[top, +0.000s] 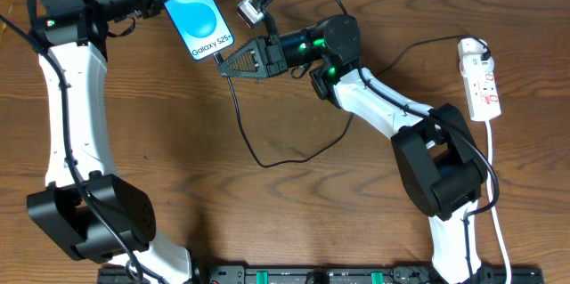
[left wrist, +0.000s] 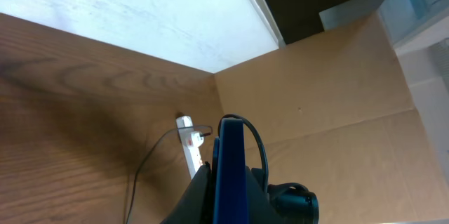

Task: Plug charger to phone and switch on socket
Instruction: 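Open the right gripper, release the connector and pull it away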

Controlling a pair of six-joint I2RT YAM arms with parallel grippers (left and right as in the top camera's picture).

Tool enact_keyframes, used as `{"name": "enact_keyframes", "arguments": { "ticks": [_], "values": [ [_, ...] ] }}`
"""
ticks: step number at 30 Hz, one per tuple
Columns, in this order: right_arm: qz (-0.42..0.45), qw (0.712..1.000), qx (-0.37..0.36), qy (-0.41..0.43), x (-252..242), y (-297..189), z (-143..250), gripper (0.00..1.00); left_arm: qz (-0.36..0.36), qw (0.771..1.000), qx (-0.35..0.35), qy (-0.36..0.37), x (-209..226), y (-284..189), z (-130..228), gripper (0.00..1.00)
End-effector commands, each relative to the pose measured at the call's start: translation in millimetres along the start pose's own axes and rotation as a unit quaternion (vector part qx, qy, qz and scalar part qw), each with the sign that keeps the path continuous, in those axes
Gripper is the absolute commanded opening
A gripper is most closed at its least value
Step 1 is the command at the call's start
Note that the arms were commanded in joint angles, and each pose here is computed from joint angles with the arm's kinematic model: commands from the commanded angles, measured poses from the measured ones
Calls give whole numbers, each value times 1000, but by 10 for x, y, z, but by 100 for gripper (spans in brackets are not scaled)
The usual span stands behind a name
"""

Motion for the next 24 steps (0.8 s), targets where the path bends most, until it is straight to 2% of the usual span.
{"name": "enact_keyframes", "arguments": {
  "ticks": [1,2,4,7,8,9,18,19,20,24],
  "values": [
    [-24,996,-91,9,28,-109,-217,1,43,999,29,2,-135,101,70,7],
    [-23,996,-90,9,28,-108,-215,1,43,999,29,2,-135,101,70,8],
    [-21,996,-85,7,24,-106,-204,18,43,999,28,2,-133,97,68,7],
    [-17,997,-75,7,17,-120,-188,74,39,999,24,2,-116,64,52,8],
    [-16,997,-73,6,16,-131,-186,90,35,999,20,3,-102,41,40,7],
    [-14,997,-72,6,14,-152,-188,99,31,999,17,2,-87,20,30,7],
    [7,996,-79,-33,-12,-453,-259,99,4,1000,-13,-15,58,-284,-48,7],
    [14,996,-81,-33,-45,-501,-275,95,2,1000,-13,-22,71,-302,-41,7],
    [21,996,-85,-22,-88,-541,-294,90,-1,999,-13,-31,86,-322,-30,7],
    [63,989,-116,60,-415,-720,-374,89,-4,999,-12,-47,111,-344,-5,8]
  ]
}}
Point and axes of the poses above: each gripper's point midway between its finger pads, its own y axis out along the fingers, its own x axis along the line the jaws close on, z = x × y, the point moved 7 cm from there along -y, back along the fingers, and after that the axes turned 13 degrees about y, right-handed, at the moved point
